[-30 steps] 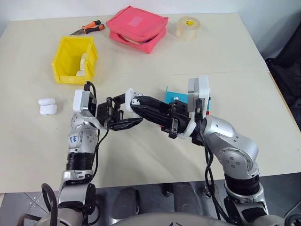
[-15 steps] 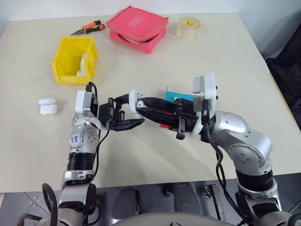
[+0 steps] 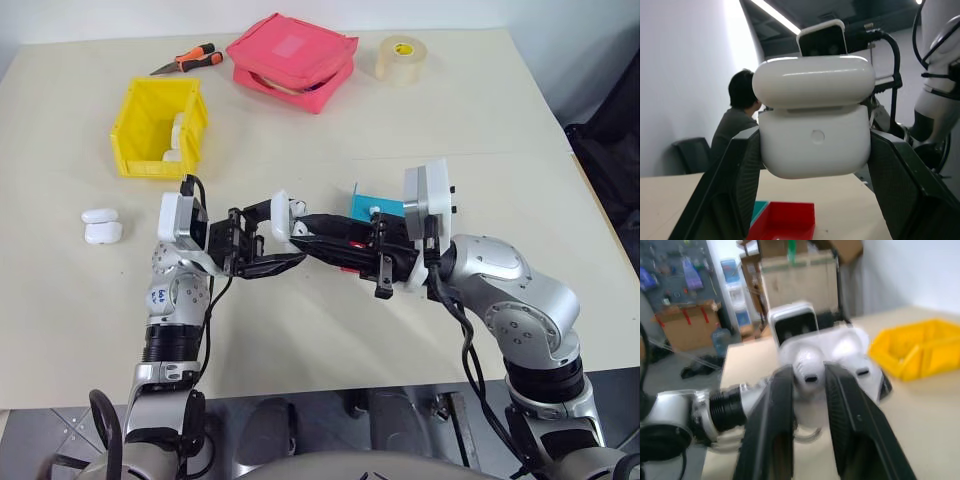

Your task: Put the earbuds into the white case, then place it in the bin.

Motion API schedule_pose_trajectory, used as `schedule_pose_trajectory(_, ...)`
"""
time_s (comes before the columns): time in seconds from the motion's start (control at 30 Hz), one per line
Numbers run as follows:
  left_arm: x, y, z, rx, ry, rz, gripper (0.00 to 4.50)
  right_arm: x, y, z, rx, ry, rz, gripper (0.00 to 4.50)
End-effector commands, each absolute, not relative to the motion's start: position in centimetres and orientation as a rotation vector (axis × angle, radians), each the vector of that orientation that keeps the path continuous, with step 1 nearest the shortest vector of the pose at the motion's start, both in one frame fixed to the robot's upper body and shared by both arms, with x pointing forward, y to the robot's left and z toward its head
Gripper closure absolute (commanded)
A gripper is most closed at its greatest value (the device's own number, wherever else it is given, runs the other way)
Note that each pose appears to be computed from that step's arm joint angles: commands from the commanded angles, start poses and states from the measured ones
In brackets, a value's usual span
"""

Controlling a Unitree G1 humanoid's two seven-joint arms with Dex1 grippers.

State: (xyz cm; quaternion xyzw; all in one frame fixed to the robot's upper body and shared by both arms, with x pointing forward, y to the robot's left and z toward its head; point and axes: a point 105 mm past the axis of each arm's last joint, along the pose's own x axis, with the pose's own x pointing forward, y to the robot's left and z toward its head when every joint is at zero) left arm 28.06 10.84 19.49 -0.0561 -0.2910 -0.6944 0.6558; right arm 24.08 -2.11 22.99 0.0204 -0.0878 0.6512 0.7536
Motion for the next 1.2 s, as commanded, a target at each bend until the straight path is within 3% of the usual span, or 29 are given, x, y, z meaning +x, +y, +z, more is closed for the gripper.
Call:
schedule_pose_trajectory(0.03, 27.4, 11.4, 21.2, -0.102, -0.778, -1.581, 1.71, 24.7, -1.6, 21.1, 0.02, -0.092, 1.419, 3.97)
schedule_pose_trajectory(0.63, 27.7, 11.8, 20.9, -0.076, -0.778, -1.551, 1.71, 23.8, -2.2, 20.5, -0.062, -0.036, 1.436, 3.97)
schedule_pose_trajectory(0.77, 27.8, 11.8, 20.9, -0.071, -0.777, -1.549, 1.71, 23.8, -2.1, 21.0, -0.067, -0.065, 1.443, 2.7)
schedule_pose_trajectory(1.2, 28.2, 12.5, 20.6, -0.056, -0.717, -1.536, 1.71, 24.1, -3.0, 22.0, -0.103, -0.082, 1.41, 2.7)
